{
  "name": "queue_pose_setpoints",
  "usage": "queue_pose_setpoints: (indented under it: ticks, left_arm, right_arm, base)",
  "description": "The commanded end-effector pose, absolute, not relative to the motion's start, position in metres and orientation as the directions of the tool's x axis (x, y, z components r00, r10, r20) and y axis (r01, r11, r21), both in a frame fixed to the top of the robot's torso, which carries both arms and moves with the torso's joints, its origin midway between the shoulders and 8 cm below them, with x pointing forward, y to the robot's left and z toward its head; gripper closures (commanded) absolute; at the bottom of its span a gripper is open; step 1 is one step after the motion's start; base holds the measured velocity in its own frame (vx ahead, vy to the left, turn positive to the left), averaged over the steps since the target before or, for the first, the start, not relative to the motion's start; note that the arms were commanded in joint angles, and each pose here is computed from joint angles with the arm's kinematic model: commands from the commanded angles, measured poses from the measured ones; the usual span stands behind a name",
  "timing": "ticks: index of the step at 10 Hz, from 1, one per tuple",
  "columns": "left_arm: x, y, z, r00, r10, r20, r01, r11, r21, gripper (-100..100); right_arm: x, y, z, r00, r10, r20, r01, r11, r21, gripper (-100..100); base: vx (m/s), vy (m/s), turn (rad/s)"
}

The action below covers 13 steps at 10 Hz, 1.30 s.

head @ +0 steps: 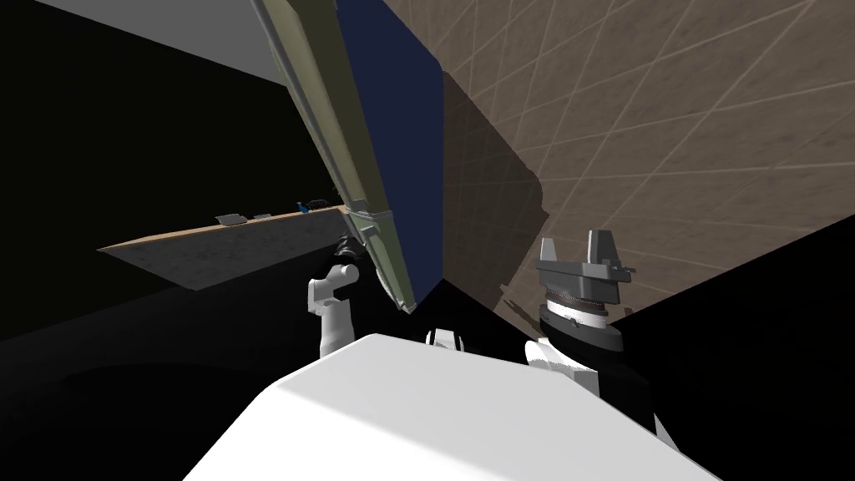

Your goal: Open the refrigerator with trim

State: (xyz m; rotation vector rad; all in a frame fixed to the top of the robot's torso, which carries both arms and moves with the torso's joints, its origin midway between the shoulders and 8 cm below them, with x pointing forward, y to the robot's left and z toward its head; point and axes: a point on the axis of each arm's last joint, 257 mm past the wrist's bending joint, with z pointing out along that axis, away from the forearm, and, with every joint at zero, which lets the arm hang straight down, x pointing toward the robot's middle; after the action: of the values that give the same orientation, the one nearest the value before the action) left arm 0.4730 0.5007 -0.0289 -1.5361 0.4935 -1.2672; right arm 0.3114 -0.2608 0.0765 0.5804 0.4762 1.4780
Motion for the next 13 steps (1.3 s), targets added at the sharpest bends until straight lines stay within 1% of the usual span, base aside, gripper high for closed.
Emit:
queue_pose_setpoints:
  ticks: [1, 2, 5, 6, 7, 8, 9, 10, 11, 12, 13]
  left_arm:
    - [0.477, 0.504, -0.040, 0.370, -0.774, 0.513, 0.265, -0.442, -0.857, -100]
    - [0.478, 0.504, -0.044, 0.372, -0.763, 0.529, 0.260, -0.461, -0.848, -100]
    - [0.475, 0.504, -0.037, 0.372, -0.770, 0.518, 0.266, -0.446, -0.854, -100]
    - [0.475, 0.504, -0.037, 0.373, -0.770, 0.518, 0.264, -0.447, -0.855, 100]
    - [0.481, 0.483, -0.037, 0.331, -0.789, 0.517, 0.239, -0.460, -0.855, 100]
    - [0.484, 0.465, -0.034, 0.290, -0.807, 0.514, 0.219, -0.467, -0.857, 100]
    - [0.485, 0.463, -0.034, 0.288, -0.808, 0.514, 0.218, -0.468, -0.857, 100]
    - [0.488, 0.442, -0.031, 0.243, -0.824, 0.511, 0.195, -0.475, -0.858, 100]
    - [0.491, 0.422, -0.030, 0.199, -0.837, 0.509, 0.171, -0.482, -0.859, 100]
    - [0.491, 0.421, -0.030, 0.198, -0.838, 0.509, 0.170, -0.482, -0.859, 100]
    - [0.492, 0.399, -0.029, 0.151, -0.848, 0.508, 0.145, -0.490, -0.860, 100]
  right_arm:
    - [0.311, -0.261, 0.076, 0.046, 0.998, 0.053, -0.779, 0.003, 0.627, 0]
    - [0.311, -0.261, 0.076, 0.046, 0.998, 0.053, -0.779, 0.003, 0.627, 0]
    - [0.311, -0.261, 0.076, 0.047, 0.998, 0.053, -0.779, 0.003, 0.627, 0]
    - [0.311, -0.261, 0.076, 0.047, 0.998, 0.053, -0.779, 0.003, 0.627, 0]
    - [0.311, -0.261, 0.076, 0.046, 0.998, 0.053, -0.779, 0.003, 0.627, 0]
    - [0.311, -0.261, 0.077, 0.047, 0.998, 0.052, -0.779, 0.003, 0.627, 0]
    - [0.311, -0.261, 0.076, 0.047, 0.998, 0.052, -0.779, 0.004, 0.627, 0]
    - [0.312, -0.261, 0.076, 0.046, 0.998, 0.052, -0.779, 0.003, 0.627, 0]
    - [0.311, -0.261, 0.076, 0.047, 0.998, 0.052, -0.779, 0.003, 0.627, 0]
    - [0.311, -0.261, 0.076, 0.047, 0.998, 0.052, -0.779, 0.004, 0.627, 0]
    - [0.312, -0.261, 0.076, 0.046, 0.998, 0.052, -0.779, 0.003, 0.627, 0]
  base:
    - [0.054, -0.095, -0.012]
    - [0.036, -0.072, -0.013]
    - [0.057, 0.010, -0.016]
    - [-0.002, -0.007, -0.005]
    - [-0.088, 0.176, 0.126]
    - [-0.112, 0.324, 0.156]
    - [-0.118, 0.284, 0.043]
    - [-0.136, 0.283, 0.099]
    - [-0.108, 0.407, 0.205]
    - [-0.088, 0.322, 0.055]
    - [-0.089, 0.293, 0.073]
